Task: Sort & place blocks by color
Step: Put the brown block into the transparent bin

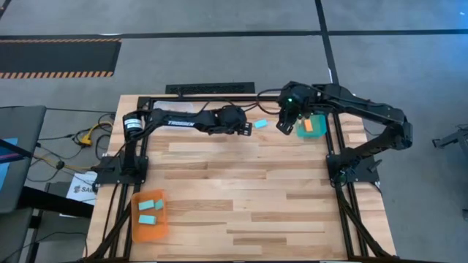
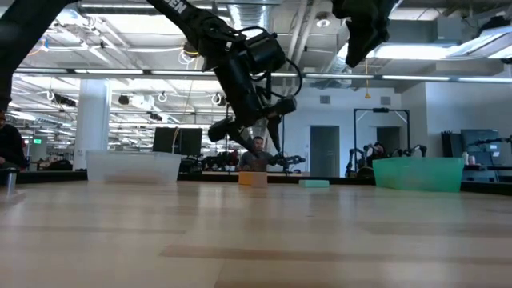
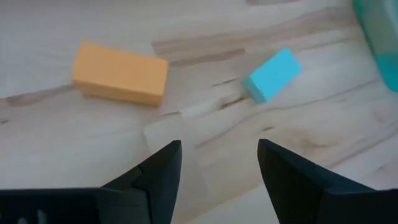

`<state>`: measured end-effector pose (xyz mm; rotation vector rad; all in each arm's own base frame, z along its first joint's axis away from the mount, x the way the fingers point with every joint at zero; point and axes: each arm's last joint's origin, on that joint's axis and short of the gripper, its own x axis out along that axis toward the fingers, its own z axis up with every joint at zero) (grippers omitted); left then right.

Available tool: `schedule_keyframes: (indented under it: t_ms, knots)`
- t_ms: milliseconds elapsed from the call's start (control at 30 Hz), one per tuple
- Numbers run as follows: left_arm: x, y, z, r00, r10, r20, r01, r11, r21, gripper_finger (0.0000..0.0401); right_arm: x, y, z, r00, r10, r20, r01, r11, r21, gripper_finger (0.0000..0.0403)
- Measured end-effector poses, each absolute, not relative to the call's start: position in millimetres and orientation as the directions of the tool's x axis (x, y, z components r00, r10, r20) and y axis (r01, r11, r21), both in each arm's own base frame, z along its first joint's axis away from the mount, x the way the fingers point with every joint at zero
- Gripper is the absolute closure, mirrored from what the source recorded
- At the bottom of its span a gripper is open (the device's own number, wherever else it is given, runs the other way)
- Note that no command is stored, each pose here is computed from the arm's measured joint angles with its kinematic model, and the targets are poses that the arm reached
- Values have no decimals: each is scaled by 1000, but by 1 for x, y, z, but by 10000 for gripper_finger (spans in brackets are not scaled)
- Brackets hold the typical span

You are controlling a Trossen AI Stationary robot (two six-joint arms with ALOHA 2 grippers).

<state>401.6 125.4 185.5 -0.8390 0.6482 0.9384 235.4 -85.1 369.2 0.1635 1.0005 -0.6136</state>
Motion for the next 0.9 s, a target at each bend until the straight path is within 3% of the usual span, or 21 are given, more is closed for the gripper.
schedule_keyframes:
  t_ms: [233, 533, 900]
  knots:
    - [396, 142, 187, 453, 419, -787, -888, 295, -354, 202, 234, -92, 370, 391, -408, -825, 528, 834, -162, 240]
    - [389, 162, 186, 519, 266, -813, -845, 303, -440, 202, 233, -100, 371, 425, -389, -817, 525, 841, -126, 240]
    - [386, 165, 187, 560, 117, -820, -769, 442, -462, 202, 235, -102, 372, 441, -398, -804, 567, 818, -94, 240]
